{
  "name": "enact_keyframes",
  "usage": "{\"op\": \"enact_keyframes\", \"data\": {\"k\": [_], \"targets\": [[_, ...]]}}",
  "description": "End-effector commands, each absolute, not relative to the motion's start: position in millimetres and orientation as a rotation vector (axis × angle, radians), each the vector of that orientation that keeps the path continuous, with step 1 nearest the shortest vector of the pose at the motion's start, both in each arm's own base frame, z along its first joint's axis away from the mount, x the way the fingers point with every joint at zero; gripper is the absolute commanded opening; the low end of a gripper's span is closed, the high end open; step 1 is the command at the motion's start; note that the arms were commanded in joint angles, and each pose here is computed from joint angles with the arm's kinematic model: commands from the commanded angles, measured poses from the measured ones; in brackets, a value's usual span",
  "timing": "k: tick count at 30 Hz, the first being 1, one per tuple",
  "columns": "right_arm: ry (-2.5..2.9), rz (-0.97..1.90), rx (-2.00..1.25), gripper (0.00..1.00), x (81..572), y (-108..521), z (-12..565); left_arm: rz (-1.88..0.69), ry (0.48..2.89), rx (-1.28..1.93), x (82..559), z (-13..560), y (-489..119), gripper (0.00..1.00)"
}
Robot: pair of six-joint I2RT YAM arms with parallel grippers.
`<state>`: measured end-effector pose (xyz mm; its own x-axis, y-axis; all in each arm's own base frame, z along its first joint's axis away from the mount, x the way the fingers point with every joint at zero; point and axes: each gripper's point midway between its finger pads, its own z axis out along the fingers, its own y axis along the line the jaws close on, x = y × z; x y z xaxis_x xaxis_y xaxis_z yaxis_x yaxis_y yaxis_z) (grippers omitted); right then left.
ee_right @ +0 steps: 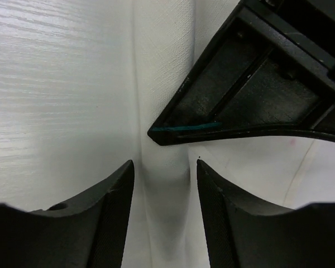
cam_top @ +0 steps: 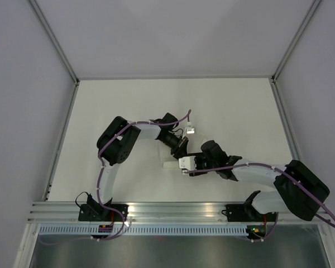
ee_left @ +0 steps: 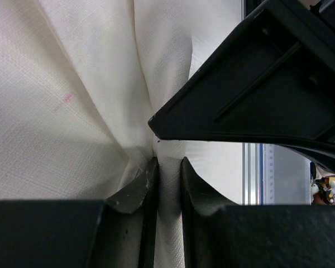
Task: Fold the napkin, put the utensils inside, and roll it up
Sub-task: Roll the napkin with the utensil
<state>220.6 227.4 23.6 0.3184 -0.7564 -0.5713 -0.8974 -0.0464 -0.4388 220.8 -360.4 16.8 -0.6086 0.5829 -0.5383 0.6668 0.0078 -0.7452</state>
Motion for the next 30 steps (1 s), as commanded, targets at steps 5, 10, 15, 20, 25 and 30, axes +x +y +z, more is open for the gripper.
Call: {"op": "enact_keyframes", "data": {"k": [5,10,15,20,25,30], "targets": [[1.48,0.122,-1.871,0.37,232,219,10,-1.485,2.325,1.401,219,-19,-337,0.03],[1.559,0.19,-1.937,0.25,223,218,3,-1.36,2.258,1.412,237,7,-341,0.25],[1.673,0.305,-1.99,0.2,210,221,-1,-1.227,2.162,1.369,263,39,-349,0.36],[1.791,0.391,-2.004,0.17,200,222,-3,-1.119,2.113,1.231,293,74,-349,0.41],[1.878,0.447,-2.011,0.17,194,224,-2,-0.84,2.137,0.965,350,98,-325,0.41],[1.978,0.551,-2.077,0.16,182,222,-10,-0.7,2.073,0.646,396,146,-280,0.4]]}}
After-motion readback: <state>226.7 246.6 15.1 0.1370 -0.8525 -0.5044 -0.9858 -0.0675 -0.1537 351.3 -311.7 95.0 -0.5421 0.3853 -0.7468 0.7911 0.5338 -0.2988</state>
